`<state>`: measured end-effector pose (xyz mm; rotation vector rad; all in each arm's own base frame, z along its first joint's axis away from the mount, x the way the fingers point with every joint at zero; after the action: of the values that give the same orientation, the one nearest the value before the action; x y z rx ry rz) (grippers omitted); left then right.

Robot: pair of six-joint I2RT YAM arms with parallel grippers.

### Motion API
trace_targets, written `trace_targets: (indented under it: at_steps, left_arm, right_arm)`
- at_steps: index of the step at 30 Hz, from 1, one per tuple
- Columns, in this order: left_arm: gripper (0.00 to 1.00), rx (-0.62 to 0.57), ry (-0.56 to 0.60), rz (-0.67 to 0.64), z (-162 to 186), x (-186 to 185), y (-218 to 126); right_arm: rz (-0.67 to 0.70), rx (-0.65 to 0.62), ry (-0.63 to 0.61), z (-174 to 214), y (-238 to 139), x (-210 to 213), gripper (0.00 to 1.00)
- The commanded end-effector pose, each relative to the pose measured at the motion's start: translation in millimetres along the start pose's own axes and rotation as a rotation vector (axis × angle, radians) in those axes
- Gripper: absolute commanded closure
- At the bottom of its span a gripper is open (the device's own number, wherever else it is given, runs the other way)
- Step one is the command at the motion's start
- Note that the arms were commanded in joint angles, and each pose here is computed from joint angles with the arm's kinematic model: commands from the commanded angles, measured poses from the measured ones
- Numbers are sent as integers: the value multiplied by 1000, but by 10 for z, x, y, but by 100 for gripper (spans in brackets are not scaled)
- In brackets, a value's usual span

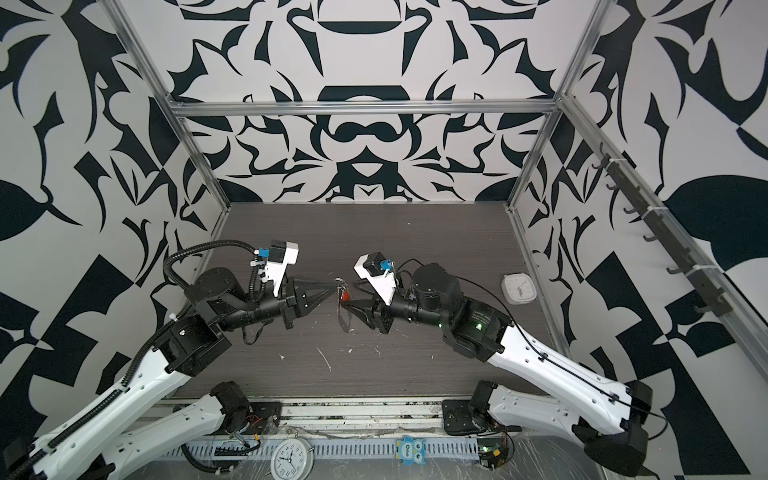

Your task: Remove the keys from the keyring

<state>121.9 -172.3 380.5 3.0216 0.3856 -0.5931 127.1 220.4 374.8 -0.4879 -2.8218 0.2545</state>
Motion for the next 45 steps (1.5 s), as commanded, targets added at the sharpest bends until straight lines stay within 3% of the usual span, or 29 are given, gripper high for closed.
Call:
trace_targets:
  at_steps: [1,10,20,25,34,45]
  left_arm:
    - [100,-40,34,53,-48,-70,-34]
    - [100,-49,27,16,-34,-44,-47]
    - [100,-44,36,-60,-32,-16,-87]
    - [100,-35,38,-68,-27,-19,-89]
    - [100,-28,64,-120,3,5,-116]
    - [100,-24,40,-292,-7,110,-124]
  right_arm:
    - [-48,-66,-25,-99,9,46,48]
    - [-36,-52,-25,-128,-2,48,72]
    - [7,-48,-14,-154,-57,37,87]
    - [15,-55,-16,-192,-85,45,100]
    - [26,-60,-12,-250,-140,62,100]
    - [68,-42,1,-272,-134,36,100]
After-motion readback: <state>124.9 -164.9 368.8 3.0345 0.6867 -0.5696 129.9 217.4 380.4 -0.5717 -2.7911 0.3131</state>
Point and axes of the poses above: each gripper's point midway between its finger pads, its own y axis out along the fingers, its own x axis along the line the jaws close on, z = x × y, the point moved 10 cm from there along -y, back along the fingers, and after that the axes turned 5 degrees about y, right-handed, at the moved point
